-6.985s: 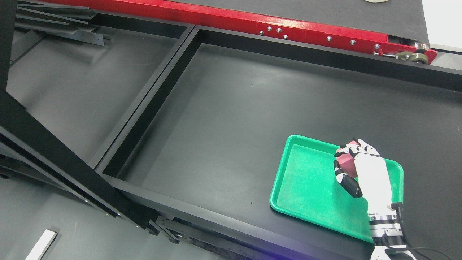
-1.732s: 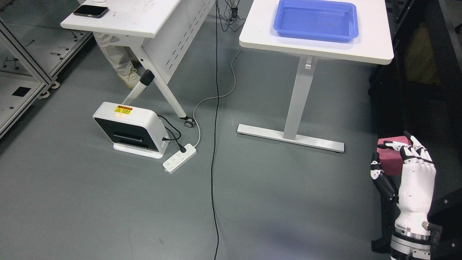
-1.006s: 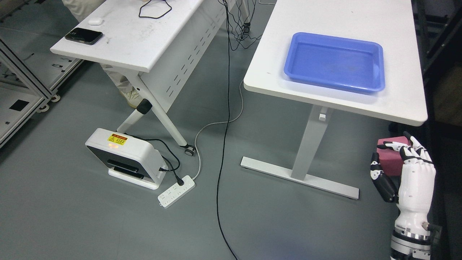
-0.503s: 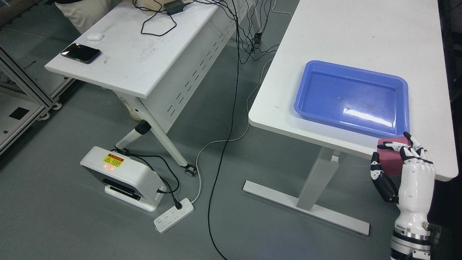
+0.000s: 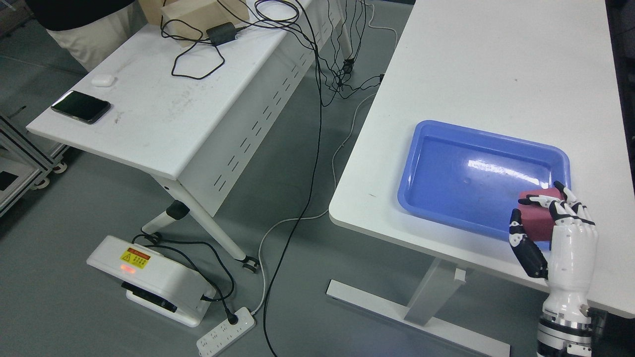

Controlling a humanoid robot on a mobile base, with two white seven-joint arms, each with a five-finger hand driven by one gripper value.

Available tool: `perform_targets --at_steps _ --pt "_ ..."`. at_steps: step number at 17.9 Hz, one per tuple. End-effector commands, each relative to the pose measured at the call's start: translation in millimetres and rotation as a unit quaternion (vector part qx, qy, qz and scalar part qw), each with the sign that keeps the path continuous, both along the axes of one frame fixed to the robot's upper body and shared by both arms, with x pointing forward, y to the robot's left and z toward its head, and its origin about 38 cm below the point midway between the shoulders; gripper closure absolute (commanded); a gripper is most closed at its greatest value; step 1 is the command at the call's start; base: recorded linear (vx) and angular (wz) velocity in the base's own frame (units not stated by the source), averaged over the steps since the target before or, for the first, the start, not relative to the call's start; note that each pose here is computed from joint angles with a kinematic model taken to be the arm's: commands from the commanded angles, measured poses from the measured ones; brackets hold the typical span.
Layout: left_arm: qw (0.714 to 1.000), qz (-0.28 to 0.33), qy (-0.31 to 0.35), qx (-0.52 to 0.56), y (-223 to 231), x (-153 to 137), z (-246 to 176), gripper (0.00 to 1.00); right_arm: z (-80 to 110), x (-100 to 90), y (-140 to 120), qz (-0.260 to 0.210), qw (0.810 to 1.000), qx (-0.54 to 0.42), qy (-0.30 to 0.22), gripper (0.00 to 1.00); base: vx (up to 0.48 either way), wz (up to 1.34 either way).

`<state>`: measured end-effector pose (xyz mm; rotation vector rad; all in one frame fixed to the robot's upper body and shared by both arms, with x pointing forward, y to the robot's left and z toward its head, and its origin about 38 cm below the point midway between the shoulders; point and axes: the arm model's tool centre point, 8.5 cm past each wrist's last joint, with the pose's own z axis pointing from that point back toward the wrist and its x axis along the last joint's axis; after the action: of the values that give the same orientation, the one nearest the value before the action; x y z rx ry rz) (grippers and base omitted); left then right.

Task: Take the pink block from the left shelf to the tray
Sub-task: 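Lower the right hand into the blue tray and open it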

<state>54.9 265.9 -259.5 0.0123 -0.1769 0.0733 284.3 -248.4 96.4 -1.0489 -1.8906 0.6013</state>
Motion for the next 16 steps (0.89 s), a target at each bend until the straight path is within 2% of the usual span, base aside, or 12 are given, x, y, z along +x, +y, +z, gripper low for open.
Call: perform_targets --at_steps 1,8,11,13,14,16 --pt "1.0 0.004 -0.009 0.009 12 6 1 0.0 -1.4 0.1 9 0.013 1.0 0.003 0.004 0.96 0.237 -0.01" --pt "1.0 0.004 -0.009 0.009 12 6 1 0.0 -13.7 -13.7 15 0.036 0.999 0.001 0.026 0.95 0.187 -0.02" --pt "1.0 0.004 -0.009 0.009 12 6 1 0.0 -23.6 -18.2 32 0.08 0.995 -0.007 0.063 0.93 0.11 0.01" --pt "1.0 0.004 -0.009 0.009 12 6 1 0.0 -25.0 -18.6 39 0.091 0.993 -0.005 0.07 0.93 0.088 0.01" --pt "1.0 0.004 -0.009 0.009 12 6 1 0.0 -24.7 -18.2 41 0.092 0.993 -0.003 0.069 0.91 0.061 0.0" --pt "1.0 0.004 -0.009 0.009 12 6 1 0.0 -23.9 -17.5 45 0.095 0.993 0.002 0.067 0.78 0.052 0.0"
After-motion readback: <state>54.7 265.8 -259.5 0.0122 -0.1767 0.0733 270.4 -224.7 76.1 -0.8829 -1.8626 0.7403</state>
